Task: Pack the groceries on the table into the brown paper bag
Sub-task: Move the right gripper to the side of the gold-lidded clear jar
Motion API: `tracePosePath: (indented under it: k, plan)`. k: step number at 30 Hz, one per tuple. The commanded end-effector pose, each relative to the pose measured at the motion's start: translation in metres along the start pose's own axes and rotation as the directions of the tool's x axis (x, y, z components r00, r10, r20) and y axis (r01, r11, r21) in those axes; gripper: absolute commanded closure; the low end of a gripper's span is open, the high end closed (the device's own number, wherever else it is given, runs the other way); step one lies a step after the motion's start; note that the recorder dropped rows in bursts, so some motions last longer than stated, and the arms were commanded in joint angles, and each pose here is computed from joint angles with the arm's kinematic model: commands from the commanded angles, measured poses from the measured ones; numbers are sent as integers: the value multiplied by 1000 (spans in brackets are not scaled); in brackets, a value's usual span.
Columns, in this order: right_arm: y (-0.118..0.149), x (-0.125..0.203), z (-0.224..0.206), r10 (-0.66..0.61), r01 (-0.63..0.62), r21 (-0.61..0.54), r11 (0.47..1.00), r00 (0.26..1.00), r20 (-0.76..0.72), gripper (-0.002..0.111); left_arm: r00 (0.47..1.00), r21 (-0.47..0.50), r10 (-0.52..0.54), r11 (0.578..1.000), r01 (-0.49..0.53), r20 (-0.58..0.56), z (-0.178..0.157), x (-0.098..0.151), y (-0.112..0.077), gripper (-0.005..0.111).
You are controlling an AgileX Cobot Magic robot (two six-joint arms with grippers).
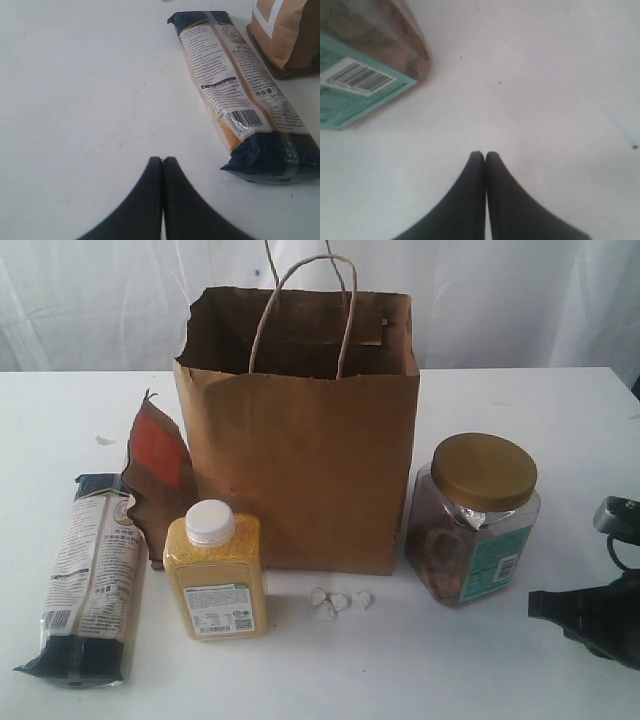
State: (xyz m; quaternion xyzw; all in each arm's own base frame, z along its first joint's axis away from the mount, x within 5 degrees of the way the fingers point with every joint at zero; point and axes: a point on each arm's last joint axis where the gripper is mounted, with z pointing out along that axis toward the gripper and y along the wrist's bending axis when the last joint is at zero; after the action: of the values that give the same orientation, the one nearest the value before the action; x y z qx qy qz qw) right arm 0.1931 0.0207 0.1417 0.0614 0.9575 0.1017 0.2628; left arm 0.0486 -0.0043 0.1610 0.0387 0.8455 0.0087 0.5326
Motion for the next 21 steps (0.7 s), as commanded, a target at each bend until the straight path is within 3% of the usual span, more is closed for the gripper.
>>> tracePosePath:
  k: [1, 11, 17, 21]
  plan:
    - [-6, -2, -1, -33, 30, -38, 999, 996, -82, 108, 1000, 3, -4, 1000, 4, -9, 1, 2, 0, 107]
    - [-19, -24, -17, 9, 22, 162, 986, 983, -184, 108, 1000, 3, -4, 1000, 4, -9, 1, 2, 0, 107]
    - [-5, -24, -20, -80, 94, 121, 988, 991, -109, 108, 1000, 3, -4, 1000, 4, -9, 1, 2, 0, 107]
    - [9, -14, -29, -166, 162, 77, 984, 985, 48, 108, 1000, 3, -4, 1000, 4, -9, 1, 2, 0, 107]
